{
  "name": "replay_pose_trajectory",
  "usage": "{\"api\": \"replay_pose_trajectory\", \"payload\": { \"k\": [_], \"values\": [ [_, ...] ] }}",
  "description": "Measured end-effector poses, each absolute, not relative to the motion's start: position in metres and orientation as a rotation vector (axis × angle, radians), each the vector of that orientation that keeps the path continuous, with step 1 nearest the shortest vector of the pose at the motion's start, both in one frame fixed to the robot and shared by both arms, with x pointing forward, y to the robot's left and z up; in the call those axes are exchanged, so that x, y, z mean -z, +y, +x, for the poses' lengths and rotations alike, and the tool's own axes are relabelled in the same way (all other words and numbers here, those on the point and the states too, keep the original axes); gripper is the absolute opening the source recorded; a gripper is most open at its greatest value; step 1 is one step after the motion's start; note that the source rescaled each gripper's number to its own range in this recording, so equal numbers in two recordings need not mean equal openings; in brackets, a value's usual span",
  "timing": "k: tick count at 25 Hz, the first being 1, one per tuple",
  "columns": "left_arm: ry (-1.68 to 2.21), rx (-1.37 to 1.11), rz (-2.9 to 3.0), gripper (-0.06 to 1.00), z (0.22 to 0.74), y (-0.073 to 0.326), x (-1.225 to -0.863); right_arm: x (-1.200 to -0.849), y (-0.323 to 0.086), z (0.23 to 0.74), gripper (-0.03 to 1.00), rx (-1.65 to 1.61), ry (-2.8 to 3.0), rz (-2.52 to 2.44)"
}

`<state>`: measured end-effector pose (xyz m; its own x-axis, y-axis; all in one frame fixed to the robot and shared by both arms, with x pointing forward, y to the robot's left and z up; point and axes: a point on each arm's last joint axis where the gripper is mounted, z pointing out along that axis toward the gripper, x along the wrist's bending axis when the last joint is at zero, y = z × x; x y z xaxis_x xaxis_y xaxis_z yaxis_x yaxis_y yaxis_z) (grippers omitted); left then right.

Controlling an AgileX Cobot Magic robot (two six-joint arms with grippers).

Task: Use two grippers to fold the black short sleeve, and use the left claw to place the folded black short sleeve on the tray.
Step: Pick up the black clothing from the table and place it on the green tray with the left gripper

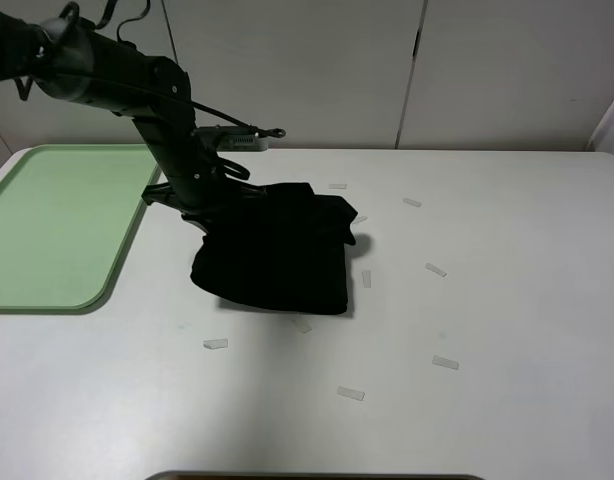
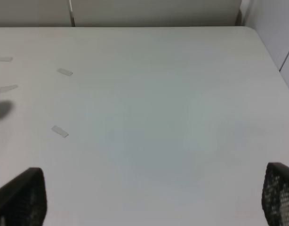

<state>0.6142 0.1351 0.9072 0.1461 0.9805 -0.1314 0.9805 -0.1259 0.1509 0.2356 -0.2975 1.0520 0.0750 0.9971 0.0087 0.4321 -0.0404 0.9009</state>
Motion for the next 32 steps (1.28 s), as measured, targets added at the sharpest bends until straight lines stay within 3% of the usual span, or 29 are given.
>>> {"api": "replay_pose_trajectory", "payload": {
  "k": [13,32],
  "values": [
    [2.024,-0.104,2.222,0.10,0.625,0.221,-0.946,-1.052,-0.298,0.236,1.00,-0.928,1.461,1.584],
    [2.201,-0.185,2.067,0.10,0.628,0.377,-0.945,-1.052,-0.298,0.236,1.00,-0.928,1.461,1.584]
  ]
}}
